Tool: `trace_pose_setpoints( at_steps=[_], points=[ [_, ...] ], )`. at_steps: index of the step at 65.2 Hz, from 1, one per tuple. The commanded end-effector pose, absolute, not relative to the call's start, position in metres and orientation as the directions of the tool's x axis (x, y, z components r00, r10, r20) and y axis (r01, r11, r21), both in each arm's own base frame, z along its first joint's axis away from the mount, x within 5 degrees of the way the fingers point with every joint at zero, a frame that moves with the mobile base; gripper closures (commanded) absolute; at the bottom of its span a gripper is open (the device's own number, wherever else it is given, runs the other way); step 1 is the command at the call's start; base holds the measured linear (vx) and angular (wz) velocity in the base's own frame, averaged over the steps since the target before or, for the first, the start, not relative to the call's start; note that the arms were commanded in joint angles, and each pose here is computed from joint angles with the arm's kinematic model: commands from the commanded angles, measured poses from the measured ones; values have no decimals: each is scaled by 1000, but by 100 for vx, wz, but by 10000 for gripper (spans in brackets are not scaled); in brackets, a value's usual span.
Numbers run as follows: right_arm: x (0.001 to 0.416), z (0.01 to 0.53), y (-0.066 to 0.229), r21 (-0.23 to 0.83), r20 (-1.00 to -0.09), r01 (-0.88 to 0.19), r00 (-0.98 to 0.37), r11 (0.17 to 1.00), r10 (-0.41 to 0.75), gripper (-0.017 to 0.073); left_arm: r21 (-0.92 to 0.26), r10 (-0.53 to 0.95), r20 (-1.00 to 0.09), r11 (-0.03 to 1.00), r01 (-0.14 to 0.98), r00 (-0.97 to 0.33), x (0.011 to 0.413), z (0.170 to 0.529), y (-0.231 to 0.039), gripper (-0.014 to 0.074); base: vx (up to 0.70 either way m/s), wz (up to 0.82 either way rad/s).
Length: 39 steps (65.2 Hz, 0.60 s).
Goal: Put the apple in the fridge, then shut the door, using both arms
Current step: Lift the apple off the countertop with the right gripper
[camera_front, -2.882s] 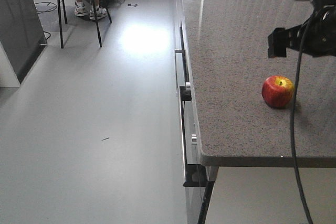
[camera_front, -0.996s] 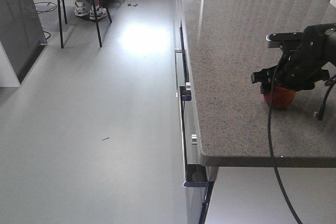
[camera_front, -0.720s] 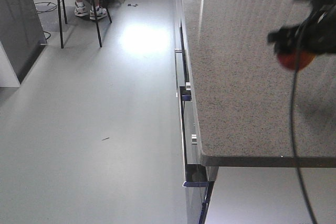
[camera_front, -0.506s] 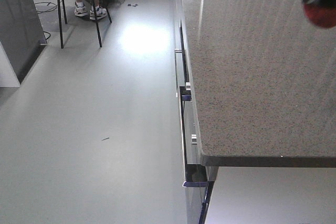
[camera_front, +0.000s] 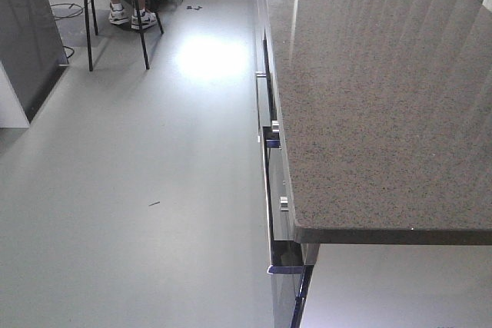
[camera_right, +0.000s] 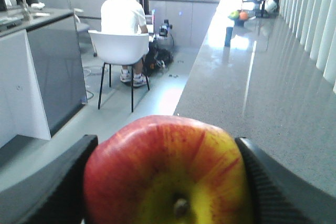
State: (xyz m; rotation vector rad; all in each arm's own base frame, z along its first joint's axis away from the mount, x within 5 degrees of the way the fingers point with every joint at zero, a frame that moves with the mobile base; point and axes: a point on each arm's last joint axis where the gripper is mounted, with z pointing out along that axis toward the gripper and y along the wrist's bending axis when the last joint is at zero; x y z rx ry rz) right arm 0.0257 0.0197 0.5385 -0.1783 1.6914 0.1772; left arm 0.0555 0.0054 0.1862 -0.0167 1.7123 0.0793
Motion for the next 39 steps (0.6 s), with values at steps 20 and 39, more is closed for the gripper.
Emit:
trace_pose_setpoints(
  at_steps=[20, 39],
  points=[
    [28, 518, 19, 30, -991, -208, -131, 978, 2, 429, 42, 40, -998, 998, -38, -43, 54, 199, 4, 600, 0, 0],
    [29, 515, 19, 30, -988, -209, -156, 977, -3, 429, 42, 40, -998, 998, -38, -43, 54, 199, 4, 600, 0, 0]
  ],
)
